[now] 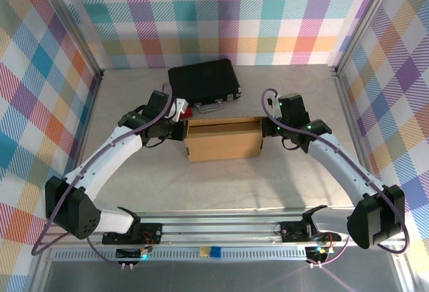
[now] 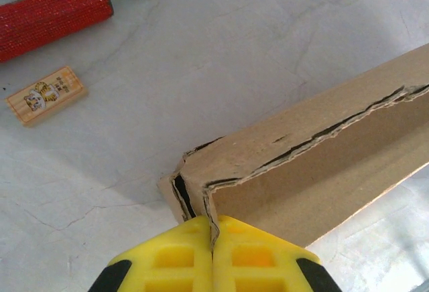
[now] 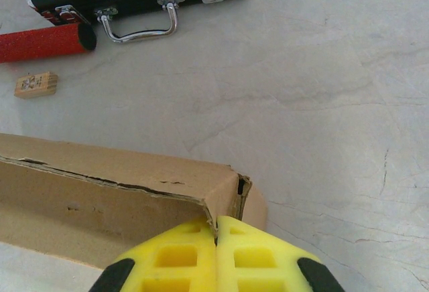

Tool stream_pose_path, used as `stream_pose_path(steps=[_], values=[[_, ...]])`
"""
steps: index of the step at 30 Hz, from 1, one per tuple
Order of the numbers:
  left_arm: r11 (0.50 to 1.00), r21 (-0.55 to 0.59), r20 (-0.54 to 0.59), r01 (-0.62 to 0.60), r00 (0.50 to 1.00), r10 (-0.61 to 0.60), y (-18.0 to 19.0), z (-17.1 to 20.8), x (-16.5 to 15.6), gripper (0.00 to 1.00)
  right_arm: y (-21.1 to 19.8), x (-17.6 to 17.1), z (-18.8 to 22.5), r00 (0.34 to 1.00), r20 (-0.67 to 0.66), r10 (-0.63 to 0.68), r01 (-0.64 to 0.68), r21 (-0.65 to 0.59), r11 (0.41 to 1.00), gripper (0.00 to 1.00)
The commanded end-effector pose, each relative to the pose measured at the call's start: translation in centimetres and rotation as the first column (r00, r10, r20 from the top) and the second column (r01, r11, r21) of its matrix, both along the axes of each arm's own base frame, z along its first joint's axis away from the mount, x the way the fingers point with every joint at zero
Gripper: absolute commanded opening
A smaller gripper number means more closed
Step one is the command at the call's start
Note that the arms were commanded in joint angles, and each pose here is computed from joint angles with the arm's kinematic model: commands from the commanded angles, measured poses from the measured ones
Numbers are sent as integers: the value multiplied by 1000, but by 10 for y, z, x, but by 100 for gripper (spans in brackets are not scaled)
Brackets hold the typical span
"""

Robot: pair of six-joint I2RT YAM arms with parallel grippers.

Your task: Fold the paper box

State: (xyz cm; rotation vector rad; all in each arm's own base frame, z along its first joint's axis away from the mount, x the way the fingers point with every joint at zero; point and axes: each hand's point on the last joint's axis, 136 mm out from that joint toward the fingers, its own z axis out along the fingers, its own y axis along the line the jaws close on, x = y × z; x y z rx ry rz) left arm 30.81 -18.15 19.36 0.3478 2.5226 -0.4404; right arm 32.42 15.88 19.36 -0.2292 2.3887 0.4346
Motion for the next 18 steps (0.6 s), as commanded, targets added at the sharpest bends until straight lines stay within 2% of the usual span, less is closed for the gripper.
stream_pose_path(steps=[1,11,18], values=[[1000,-6,33,-13,999,13,-4,-2,-1,0,2,-13,-14,998,-64,11,-12,-12,1000,0],[999,-13,88,-50,995,51,-11,-14,1,0,4,-14,-16,999,-54,6,-7,-17,1000,0],[997,-42,120,-64,990,69,-15,-21,-1,0,8,-15,-19,1000,14,24,-23,-22,999,0]])
